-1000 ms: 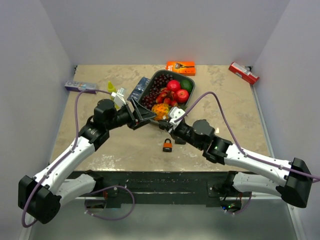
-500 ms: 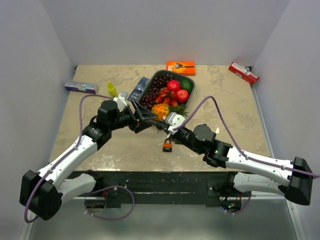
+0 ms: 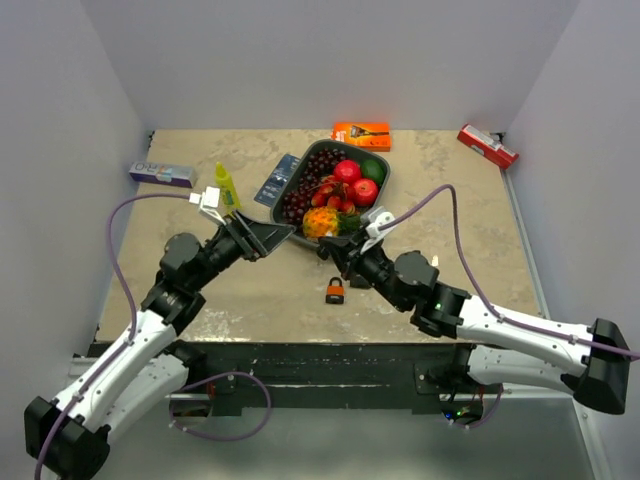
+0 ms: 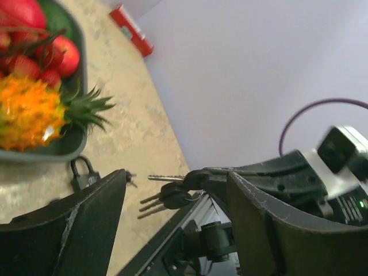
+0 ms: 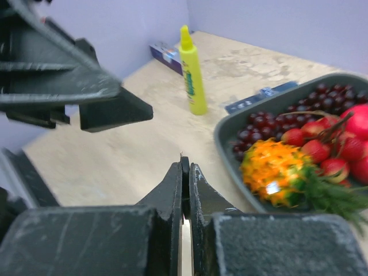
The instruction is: Unlock with the key
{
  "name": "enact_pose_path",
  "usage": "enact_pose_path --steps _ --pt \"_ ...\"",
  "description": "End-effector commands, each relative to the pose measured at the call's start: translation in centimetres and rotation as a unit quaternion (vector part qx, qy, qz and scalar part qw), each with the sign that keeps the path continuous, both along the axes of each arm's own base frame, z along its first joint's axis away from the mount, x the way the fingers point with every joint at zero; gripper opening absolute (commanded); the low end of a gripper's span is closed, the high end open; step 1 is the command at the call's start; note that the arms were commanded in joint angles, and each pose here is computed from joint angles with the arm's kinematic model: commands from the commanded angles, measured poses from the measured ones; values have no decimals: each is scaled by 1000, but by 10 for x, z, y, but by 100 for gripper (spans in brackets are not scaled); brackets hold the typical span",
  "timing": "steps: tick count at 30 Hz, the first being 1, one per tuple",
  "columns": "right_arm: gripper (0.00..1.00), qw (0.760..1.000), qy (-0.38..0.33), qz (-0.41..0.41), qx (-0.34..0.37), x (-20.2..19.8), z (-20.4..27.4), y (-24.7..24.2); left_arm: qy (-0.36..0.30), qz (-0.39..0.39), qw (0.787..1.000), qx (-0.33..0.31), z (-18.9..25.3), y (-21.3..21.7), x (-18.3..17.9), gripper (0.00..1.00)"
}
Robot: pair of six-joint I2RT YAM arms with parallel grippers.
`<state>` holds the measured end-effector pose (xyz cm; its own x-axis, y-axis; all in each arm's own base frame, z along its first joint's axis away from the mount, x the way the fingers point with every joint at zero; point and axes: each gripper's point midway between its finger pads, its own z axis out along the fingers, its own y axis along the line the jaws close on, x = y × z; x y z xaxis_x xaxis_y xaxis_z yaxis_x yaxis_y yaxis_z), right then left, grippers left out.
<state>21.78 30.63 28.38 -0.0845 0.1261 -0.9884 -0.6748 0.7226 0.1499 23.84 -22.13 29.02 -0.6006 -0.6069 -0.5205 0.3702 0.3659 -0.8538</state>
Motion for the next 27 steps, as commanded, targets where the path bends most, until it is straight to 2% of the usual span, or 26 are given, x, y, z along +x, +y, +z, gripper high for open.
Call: enact_pose_path --steps 1,6,9,16,20,27 --pt "0 978 81 -9 193 -11 37 -11 -165 7 986 -3 26 8 -8 75" --pt "0 947 125 10 294 -19 51 -16 -230 -55 971 -25 37 -4 -31 83" --pt "0 934 133 34 330 -26 62 -15 -250 -83 963 -50 41 -9 -41 83" --pt "0 926 135 45 349 -29 67 -14 -273 -140 949 -69 51 -31 -58 73" --pt "0 921 123 61 365 -33 72 -15 -265 -143 951 -71 52 -34 -55 66" --pt "0 924 111 78 357 -36 73 -9 -277 -141 946 -90 65 -31 -58 57"
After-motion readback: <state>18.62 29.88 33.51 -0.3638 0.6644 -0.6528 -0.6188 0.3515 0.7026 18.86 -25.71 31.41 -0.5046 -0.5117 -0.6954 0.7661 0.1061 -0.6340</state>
